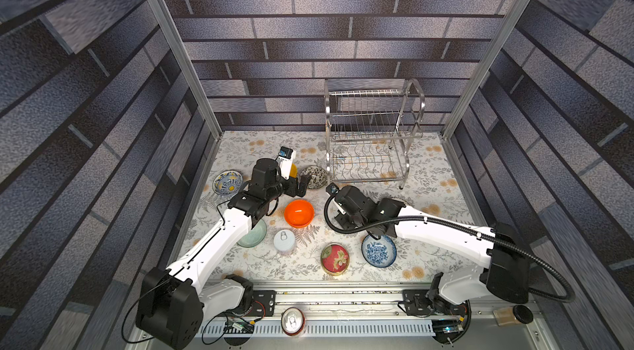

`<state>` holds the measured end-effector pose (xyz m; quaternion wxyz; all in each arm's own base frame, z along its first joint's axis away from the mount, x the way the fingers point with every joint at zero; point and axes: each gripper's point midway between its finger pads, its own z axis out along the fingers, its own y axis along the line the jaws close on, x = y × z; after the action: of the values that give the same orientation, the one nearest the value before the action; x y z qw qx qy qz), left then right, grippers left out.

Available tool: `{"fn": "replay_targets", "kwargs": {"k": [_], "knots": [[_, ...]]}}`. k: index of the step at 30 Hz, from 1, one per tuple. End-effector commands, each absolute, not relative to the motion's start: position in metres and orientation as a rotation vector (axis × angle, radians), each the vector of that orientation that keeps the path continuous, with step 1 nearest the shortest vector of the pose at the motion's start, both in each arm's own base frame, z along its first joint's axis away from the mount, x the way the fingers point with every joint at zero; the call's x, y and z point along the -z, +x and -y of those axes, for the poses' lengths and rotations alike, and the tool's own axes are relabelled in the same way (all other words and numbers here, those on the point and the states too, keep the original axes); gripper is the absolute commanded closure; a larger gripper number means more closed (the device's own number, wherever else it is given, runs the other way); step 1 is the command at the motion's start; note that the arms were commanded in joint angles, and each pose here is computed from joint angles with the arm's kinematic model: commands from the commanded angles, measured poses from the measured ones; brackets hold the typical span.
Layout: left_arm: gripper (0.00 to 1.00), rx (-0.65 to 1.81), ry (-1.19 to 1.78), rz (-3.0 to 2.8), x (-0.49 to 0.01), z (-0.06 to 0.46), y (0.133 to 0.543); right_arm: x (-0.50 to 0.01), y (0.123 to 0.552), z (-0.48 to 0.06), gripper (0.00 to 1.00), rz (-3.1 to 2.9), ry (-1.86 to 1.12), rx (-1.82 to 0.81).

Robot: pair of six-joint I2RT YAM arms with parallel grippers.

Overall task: Load bowls into a dish rack
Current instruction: Pick up the bowl from the center of the table, then place the bowl in the dish rack.

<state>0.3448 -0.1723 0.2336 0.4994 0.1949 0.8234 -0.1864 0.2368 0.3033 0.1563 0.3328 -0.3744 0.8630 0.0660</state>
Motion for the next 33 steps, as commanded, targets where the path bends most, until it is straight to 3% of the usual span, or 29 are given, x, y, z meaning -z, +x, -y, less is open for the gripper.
{"fn": "replay_targets", "kwargs": {"k": [1,17,28,33], "knots": [[0.00,0.480,0.543,-1.931,-0.243,0.181,0.336,-0.190,0.254,-0.303,0.98,-2.162,-0.818,-0.238],[0.00,0.520,0.570,-1.900,-0.248,0.191,0.327,-0.255,0.307,-0.243,0.99,-1.891,-0.032,-0.577],[0.00,0.576,0.543,-1.905,-0.249,0.196,0.329,-0.275,0.338,-0.211,0.99,-1.656,0.495,-0.821],[0.00,0.601,0.526,-1.913,-0.249,0.198,0.330,-0.260,0.353,-0.198,1.00,-1.606,0.721,-0.927]]}}
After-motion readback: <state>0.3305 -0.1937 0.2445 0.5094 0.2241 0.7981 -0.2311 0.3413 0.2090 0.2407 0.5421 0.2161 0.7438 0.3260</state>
